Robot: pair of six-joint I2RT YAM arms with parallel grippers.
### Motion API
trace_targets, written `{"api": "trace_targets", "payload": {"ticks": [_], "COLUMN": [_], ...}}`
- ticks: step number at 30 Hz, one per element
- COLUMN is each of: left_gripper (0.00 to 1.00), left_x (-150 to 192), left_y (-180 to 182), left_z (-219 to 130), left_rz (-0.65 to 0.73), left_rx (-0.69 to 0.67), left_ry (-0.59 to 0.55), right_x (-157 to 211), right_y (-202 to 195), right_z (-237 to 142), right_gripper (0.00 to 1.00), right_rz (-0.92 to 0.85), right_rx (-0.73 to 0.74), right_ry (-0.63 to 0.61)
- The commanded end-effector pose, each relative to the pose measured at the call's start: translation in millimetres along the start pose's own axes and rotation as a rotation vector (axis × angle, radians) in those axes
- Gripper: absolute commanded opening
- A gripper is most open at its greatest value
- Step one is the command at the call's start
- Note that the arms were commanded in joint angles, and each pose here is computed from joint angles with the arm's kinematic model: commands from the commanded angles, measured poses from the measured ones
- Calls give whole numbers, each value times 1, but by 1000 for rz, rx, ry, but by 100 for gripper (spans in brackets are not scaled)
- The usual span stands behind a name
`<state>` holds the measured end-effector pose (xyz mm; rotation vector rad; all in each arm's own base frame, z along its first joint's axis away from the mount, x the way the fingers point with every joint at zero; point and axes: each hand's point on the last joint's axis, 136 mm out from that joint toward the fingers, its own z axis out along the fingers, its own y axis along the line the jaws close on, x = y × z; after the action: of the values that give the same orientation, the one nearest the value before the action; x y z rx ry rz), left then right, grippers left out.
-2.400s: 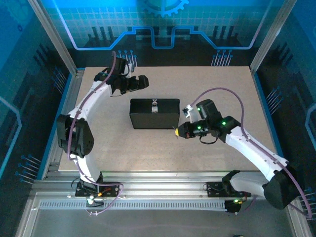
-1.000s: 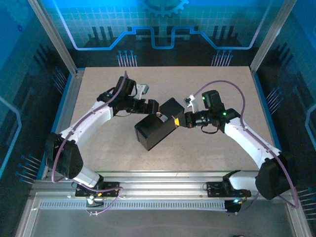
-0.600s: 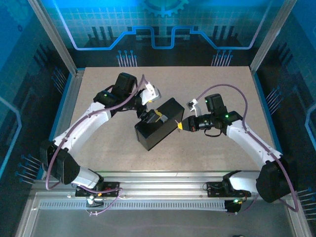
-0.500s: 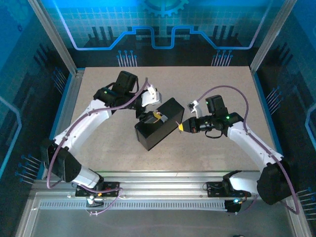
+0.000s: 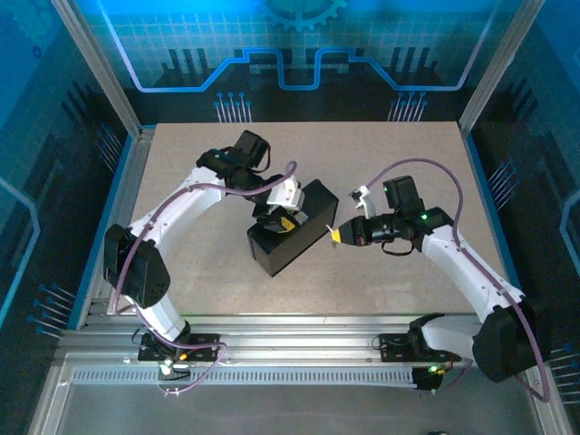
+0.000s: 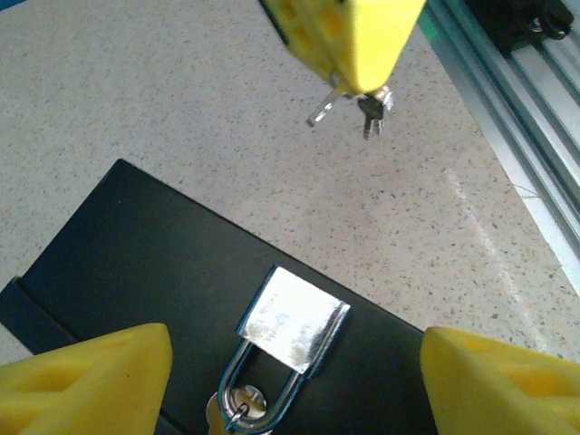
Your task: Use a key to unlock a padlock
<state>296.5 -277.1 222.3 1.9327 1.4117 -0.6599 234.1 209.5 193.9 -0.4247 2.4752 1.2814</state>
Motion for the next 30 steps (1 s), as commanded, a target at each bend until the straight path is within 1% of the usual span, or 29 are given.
{"api": "trace_targets", "payload": {"ticks": [1,7,11,14,17,22,30], "left_gripper": [73,72,68,66,59,51,35], "left_x": [-10,7,15,20,22,20,14], "left_y": [-4,7,12,15,14,15,18], "left_z": [4,18,27,32,34,36,38], "left_rz": [85,107,84,93,97,103,108], "left_rx": [59,77,127,134,154,178,183], "left_ry": [-62,-28,-13,-13,-20,-36,-77], "right_x": [-11,-20,-23,-23,-21,-21,-28], "right_y": [8,7,4,1,-4,-12,-5], "right_z": [-1,5,9,12,15,21,21], "right_gripper": [0,0,0,0,0,0,0], "right_rz": [4,7,13,15,18,25,1], "right_rx": [-48,-58,-53,-51,-41,-29,-60], "right_ry": [9,22,34,44,57,81,85]}}
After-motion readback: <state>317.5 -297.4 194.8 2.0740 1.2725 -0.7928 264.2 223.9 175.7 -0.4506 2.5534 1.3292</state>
